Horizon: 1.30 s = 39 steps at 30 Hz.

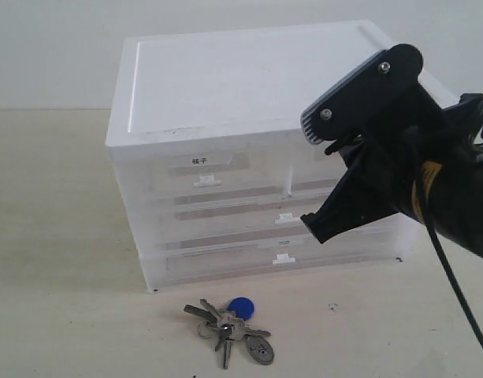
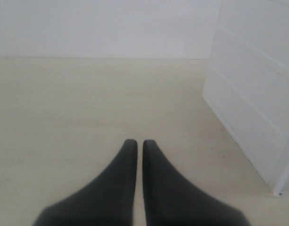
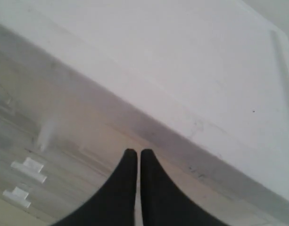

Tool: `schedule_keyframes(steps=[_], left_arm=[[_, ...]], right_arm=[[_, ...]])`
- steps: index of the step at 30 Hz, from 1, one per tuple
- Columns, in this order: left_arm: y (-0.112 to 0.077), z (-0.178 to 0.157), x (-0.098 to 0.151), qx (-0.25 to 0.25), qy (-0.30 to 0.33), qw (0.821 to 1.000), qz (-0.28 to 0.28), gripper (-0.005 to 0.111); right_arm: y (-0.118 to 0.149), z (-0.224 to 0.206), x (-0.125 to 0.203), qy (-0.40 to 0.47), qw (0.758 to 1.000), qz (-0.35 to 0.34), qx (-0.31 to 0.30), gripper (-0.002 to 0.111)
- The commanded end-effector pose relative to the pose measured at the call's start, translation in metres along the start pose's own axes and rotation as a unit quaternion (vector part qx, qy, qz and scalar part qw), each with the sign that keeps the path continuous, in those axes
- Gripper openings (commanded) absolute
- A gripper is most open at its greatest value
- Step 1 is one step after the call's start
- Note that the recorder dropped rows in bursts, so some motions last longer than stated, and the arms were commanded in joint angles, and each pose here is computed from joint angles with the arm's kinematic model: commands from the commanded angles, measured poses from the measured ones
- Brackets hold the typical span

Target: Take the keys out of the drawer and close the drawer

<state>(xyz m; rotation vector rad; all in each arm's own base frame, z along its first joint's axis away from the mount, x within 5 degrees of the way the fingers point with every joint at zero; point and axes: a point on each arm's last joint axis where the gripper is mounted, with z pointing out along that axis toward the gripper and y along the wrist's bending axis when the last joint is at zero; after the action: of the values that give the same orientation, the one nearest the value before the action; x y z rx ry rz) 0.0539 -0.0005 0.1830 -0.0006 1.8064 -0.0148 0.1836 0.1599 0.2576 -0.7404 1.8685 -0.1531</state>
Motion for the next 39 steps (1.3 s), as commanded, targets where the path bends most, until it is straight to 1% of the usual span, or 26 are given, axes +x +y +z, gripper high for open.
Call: schedule_keyframes(steps=[1, 3, 6, 9, 11, 13, 15, 17, 21, 23, 26, 31, 33, 37, 39], left_arm=[[0.000, 0.000, -0.002, 0.000, -0.006, 1.000, 0.002, 0.005], [0.000, 0.000, -0.002, 0.000, -0.006, 1.000, 0.002, 0.005], [0.000, 0.000, -0.002, 0.000, -0.006, 1.000, 0.002, 0.005], [0.000, 0.000, -0.002, 0.000, -0.006, 1.000, 0.002, 0.005], [0.000, 0.000, -0.002, 0.000, -0.006, 1.000, 0.002, 0.005], [0.000, 0.000, -0.002, 0.000, -0.006, 1.000, 0.002, 0.005], [0.000, 0.000, -0.002, 0.000, -0.006, 1.000, 0.002, 0.005], [0.000, 0.000, -0.002, 0.000, -0.006, 1.000, 0.002, 0.005], [0.000, 0.000, -0.002, 0.000, -0.006, 1.000, 0.002, 0.005], [0.000, 0.000, -0.002, 0.000, -0.006, 1.000, 0.002, 0.005], [0.000, 0.000, -0.002, 0.000, -0.006, 1.000, 0.002, 0.005], [0.000, 0.000, -0.002, 0.000, -0.006, 1.000, 0.002, 0.005], [0.000, 0.000, -0.002, 0.000, -0.006, 1.000, 0.002, 0.005], [0.000, 0.000, -0.002, 0.000, -0.006, 1.000, 0.002, 0.005], [0.000, 0.000, -0.002, 0.000, -0.006, 1.000, 0.002, 0.005]], right_arm=[[-0.006, -0.004, -0.008, -0.024, 1.000, 0.007, 0.011, 0.000], [-0.007, -0.007, -0.010, -0.032, 0.999, 0.012, 0.004, 0.000], [-0.007, -0.015, -0.013, -0.043, 0.998, 0.040, -0.022, 0.000], [-0.006, -0.016, -0.009, -0.021, 0.996, 0.077, -0.039, 0.000], [-0.001, -0.010, -0.003, 0.006, 0.997, 0.072, -0.039, 0.000], [0.008, 0.001, 0.003, 0.031, 0.997, 0.049, -0.043, 0.000], [0.018, 0.014, 0.009, 0.048, 0.998, 0.012, -0.043, 0.000], [0.023, 0.024, 0.013, 0.051, 0.998, -0.003, -0.029, 0.000], [0.025, 0.037, 0.012, 0.020, 1.000, -0.005, 0.007, 0.000], [0.027, 0.039, 0.014, 0.024, 1.000, 0.011, 0.007, 0.000], [0.026, 0.040, 0.013, 0.024, 1.000, 0.005, 0.012, 0.000], [0.023, 0.037, 0.009, 0.016, 1.000, 0.013, 0.018, 0.000], [0.020, 0.033, 0.006, 0.007, 0.999, 0.030, 0.018, 0.000], [0.018, 0.020, -0.003, -0.017, 0.998, 0.049, -0.026, 0.000], [0.013, 0.011, -0.009, -0.035, 0.998, 0.047, -0.032, 0.000]])
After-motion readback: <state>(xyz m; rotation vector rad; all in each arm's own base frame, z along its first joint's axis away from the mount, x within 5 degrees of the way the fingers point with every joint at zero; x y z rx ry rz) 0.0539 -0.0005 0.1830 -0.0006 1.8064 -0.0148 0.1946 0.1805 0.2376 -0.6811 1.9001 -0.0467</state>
